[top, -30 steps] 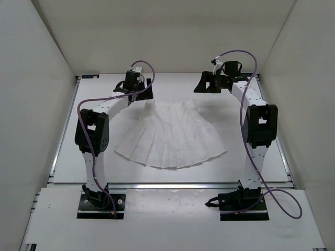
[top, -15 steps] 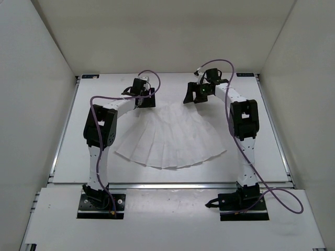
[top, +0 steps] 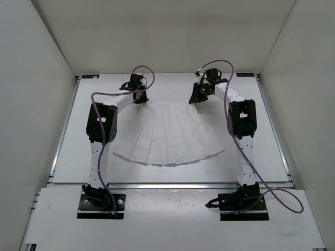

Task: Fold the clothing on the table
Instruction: Fold the skirt

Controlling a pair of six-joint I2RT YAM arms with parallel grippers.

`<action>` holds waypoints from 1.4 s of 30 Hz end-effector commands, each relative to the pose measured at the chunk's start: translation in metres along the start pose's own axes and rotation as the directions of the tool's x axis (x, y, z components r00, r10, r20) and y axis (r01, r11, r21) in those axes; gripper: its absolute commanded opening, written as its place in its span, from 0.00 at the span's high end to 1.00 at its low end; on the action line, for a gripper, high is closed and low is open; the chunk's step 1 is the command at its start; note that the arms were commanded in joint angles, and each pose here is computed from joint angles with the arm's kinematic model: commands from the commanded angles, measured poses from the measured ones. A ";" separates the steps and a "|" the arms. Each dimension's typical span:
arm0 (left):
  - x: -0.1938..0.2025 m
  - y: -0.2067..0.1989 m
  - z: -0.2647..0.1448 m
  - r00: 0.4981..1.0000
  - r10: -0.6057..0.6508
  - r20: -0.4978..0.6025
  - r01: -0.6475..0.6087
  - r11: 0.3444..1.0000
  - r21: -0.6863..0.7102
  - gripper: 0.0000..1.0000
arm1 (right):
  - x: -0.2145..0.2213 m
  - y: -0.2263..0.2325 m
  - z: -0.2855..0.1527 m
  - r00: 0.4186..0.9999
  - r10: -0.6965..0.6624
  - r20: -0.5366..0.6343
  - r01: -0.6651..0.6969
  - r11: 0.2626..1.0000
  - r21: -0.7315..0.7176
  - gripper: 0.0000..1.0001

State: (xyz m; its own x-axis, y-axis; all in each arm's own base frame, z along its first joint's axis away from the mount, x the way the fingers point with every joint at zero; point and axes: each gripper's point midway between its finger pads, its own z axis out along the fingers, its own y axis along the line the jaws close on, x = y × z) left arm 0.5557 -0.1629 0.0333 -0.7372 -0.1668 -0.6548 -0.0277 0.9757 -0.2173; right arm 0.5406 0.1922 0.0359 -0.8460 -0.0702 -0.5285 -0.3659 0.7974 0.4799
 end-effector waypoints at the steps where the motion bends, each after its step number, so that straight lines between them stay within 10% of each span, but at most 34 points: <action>1: -0.011 0.003 -0.006 0.999 -0.047 -0.004 0.047 0.999 0.004 1.00 | -0.028 -0.006 -0.016 0.998 0.001 0.069 -0.003 1.000 0.016 1.00; 10: -0.093 -0.015 -0.049 0.987 0.056 0.150 -0.072 0.993 0.099 1.00 | -0.147 0.015 -0.122 0.927 -0.059 0.370 0.065 0.998 -0.003 1.00; 20: -0.240 -0.069 -0.255 0.769 0.114 0.629 -0.251 0.959 0.134 1.00 | -0.196 0.110 -0.290 0.736 -0.339 0.586 0.290 0.940 0.180 1.00; 26: -0.159 -0.084 -0.301 0.720 0.219 0.658 -0.357 0.931 0.080 1.00 | -0.099 0.122 -0.261 0.777 -0.430 0.459 0.348 0.902 0.255 1.00; 34: 0.051 -0.035 -0.285 0.875 0.228 0.427 -0.311 0.941 0.135 1.00 | 0.107 0.118 -0.205 0.915 -0.253 0.314 0.236 0.967 0.091 1.00; 42: 0.078 0.030 -0.261 0.950 0.067 0.305 -0.088 0.994 0.057 1.00 | 0.133 0.103 -0.186 0.944 -0.118 0.308 0.121 0.993 0.011 1.00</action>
State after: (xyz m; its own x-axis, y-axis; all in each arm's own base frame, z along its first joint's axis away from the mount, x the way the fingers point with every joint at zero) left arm 0.2933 -0.1534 0.1684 -0.5104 -0.0527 -0.8583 0.2682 0.9386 -0.2171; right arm 0.2703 0.1812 0.1359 -0.6950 -0.0910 -0.7132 -0.5336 0.7302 0.4268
